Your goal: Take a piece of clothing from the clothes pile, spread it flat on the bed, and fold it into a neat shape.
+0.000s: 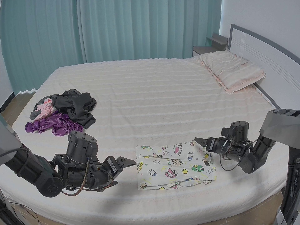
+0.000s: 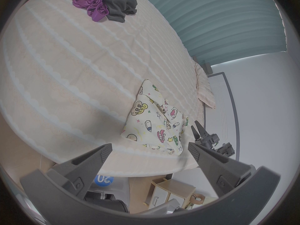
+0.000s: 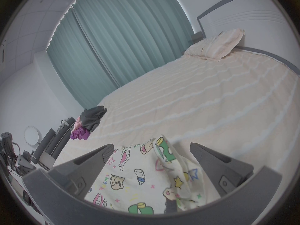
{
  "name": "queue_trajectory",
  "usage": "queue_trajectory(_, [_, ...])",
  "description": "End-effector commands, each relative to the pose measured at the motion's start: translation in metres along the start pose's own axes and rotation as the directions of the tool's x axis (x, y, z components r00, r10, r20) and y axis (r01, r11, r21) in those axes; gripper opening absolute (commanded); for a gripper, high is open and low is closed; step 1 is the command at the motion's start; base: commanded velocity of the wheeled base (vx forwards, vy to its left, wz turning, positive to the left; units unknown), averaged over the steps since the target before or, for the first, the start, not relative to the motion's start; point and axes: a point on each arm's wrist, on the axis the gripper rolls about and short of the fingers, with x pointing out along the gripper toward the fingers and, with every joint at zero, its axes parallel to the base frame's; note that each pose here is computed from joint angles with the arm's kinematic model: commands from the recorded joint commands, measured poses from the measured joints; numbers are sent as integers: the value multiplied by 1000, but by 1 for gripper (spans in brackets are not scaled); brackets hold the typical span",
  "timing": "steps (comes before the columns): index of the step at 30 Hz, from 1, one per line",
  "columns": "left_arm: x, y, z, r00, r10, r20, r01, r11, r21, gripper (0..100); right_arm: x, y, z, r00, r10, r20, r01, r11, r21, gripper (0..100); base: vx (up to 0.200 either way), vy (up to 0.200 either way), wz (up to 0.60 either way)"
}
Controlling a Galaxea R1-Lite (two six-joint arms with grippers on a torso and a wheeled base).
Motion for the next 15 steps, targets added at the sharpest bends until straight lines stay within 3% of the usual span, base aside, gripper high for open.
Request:
queue_trajectory(1, [2,2,1,1000,9,2,-9,1000,-6,100,32,3,-9,999,6,-49,-7,1000,-25,100,0,0,0])
queue_trajectory(15, [2,2,1,1000,6,3,-6,1000,-6,100,45,-7,-13,998,-14,-68,12,999,-42,100,0,0,0])
